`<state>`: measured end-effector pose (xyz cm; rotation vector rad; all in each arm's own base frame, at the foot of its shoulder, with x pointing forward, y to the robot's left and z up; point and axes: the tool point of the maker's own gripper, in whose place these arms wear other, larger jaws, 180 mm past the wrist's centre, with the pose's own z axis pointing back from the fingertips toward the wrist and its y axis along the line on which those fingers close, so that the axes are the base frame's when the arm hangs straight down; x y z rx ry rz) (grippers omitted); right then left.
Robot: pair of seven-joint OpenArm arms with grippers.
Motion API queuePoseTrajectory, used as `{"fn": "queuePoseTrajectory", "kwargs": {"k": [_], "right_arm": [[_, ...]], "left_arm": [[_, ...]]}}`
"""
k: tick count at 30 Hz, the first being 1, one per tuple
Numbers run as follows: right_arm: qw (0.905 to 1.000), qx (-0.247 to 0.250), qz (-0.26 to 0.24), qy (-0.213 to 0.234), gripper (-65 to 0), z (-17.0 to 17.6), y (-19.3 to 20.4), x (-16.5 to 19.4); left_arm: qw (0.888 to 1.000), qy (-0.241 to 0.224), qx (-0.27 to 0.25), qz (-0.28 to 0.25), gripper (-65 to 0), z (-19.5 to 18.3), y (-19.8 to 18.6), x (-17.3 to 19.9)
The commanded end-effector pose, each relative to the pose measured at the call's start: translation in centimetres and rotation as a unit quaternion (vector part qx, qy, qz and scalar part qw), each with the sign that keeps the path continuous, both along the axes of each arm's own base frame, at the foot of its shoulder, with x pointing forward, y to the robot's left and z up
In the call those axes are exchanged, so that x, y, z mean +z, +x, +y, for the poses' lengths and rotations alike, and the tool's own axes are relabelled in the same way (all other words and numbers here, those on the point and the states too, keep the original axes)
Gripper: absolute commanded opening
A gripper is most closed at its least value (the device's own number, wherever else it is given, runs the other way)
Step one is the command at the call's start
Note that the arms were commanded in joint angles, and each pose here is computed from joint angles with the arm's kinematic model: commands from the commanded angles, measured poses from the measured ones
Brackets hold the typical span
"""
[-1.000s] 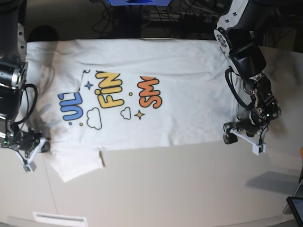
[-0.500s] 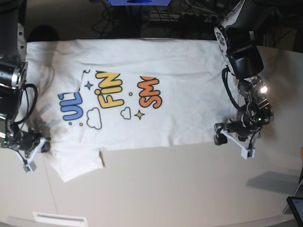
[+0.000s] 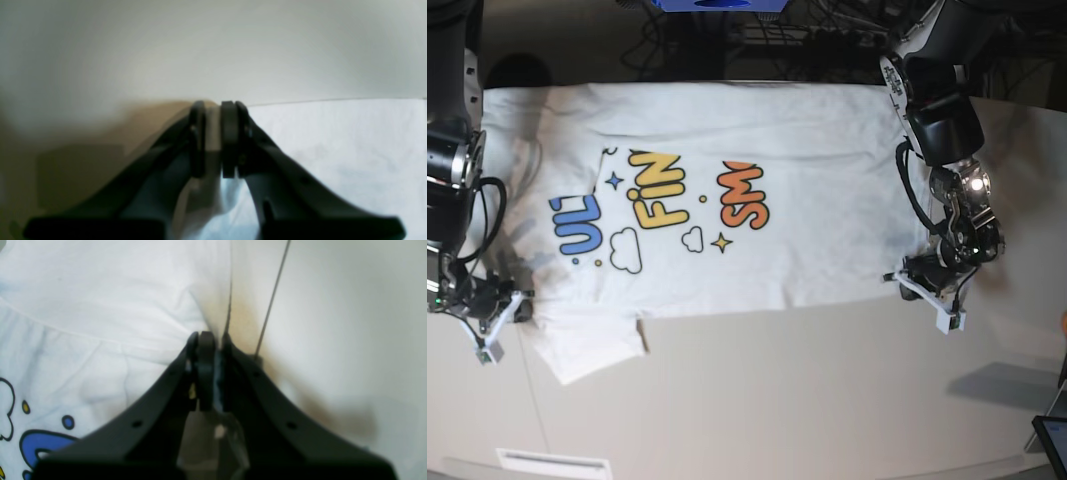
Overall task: Fold the T-shirt properly
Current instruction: 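Lower the left gripper to the shirt's side edge and pinch it, then lift both side edges and fold them over toward the shirt's middle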
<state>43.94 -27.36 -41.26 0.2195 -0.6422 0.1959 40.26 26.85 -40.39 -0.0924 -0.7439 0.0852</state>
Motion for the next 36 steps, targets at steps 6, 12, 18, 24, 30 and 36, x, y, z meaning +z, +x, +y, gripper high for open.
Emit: {"fn": "queuePoseTrajectory", "kwargs": {"k": [6, 12, 18, 24, 30, 36], "right_arm": [[0.9995, -0.002, -0.03, -0.008, -65.0, -0.8, 1.6, 2.2], [0.9975, 0.005, -0.068, -0.017, -65.0, -0.7, 2.0, 3.1], [0.9959, 0.008, -0.087, -0.023, -65.0, -0.8, 2.2, 4.0], [0.992, -0.024, -0.123, -0.01, -65.0, -2.1, 2.8, 5.9], [0.9926, -0.023, -0.119, -0.012, -65.0, -2.1, 2.6, 5.6], [0.9934, -0.024, -0.112, -0.012, -65.0, -2.2, 2.1, 5.1]], "left_arm": [[1.0, 0.01, -0.002, 0.003, -65.0, 0.5, 0.3, 0.7], [1.0, 0.02, -0.003, -0.02, -65.0, 0.8, 0.9, 2.2], [0.997, 0.047, -0.013, -0.055, -65.0, 0.6, 1.1, 4.8], [0.997, 0.055, -0.016, -0.053, -65.0, 0.7, 0.0, 4.5], [0.995, 0.074, -0.022, -0.061, -65.0, 0.8, -0.6, 5.9], [0.992, 0.092, -0.028, -0.083, -65.0, 0.6, -0.9, 7.9]]}}
